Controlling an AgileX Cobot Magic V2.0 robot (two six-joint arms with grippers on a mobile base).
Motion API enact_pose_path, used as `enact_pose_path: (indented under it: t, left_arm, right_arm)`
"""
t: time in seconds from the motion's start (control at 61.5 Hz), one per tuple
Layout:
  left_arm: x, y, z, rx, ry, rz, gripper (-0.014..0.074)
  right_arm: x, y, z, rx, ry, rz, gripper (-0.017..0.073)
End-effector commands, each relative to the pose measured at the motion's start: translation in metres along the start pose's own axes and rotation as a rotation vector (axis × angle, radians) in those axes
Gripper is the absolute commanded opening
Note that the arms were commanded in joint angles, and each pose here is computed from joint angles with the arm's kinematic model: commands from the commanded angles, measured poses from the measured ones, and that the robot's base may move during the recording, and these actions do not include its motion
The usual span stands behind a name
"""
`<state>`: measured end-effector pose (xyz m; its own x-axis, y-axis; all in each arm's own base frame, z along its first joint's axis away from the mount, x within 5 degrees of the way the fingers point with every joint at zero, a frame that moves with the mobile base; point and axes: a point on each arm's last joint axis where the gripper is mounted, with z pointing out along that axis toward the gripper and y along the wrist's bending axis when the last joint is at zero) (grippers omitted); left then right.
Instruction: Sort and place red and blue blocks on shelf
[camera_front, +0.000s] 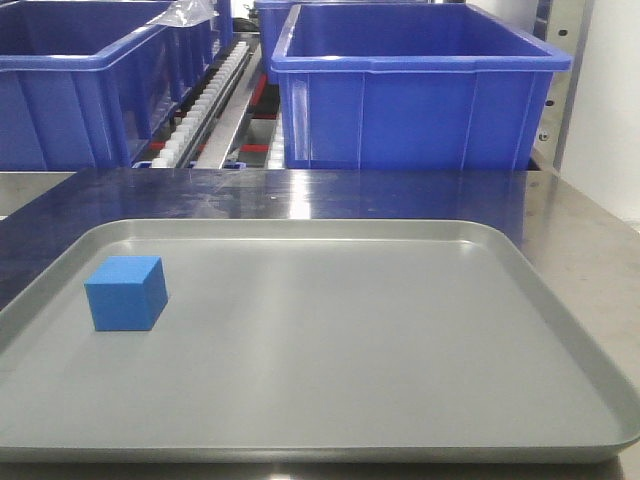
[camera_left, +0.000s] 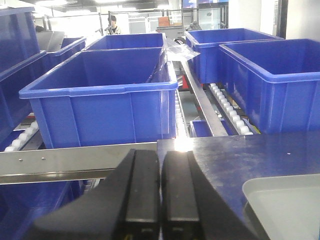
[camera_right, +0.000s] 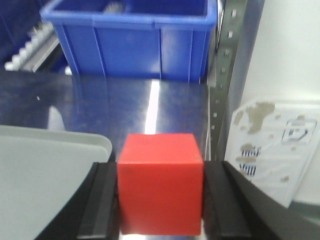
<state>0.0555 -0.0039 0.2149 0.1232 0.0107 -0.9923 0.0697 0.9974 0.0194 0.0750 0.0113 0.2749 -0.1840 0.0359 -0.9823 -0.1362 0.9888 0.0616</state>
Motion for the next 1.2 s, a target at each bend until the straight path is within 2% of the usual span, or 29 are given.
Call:
enact_pose_path:
  t: [0.0, 0.162, 1.186]
  left_arm:
    - [0.001, 0.001, -0.001, -0.01, -0.068, -0.016, 0.0134]
    - [0.001, 0.001, -0.001, -0.01, -0.068, -0.016, 0.0134]
    - [0.001, 0.001, -0.001, -0.01, -0.068, -0.016, 0.0134]
  right_arm:
    - [-0.016, 0.0, -0.014, 0.007, -0.144, -0.032, 0.0052]
    - [-0.015, 0.0, -0.028, 0.006, -0.195, -0.035, 0.0052]
    - [-0.015, 0.0, -0.029, 0.005, -0.195, -0.035, 0.0052]
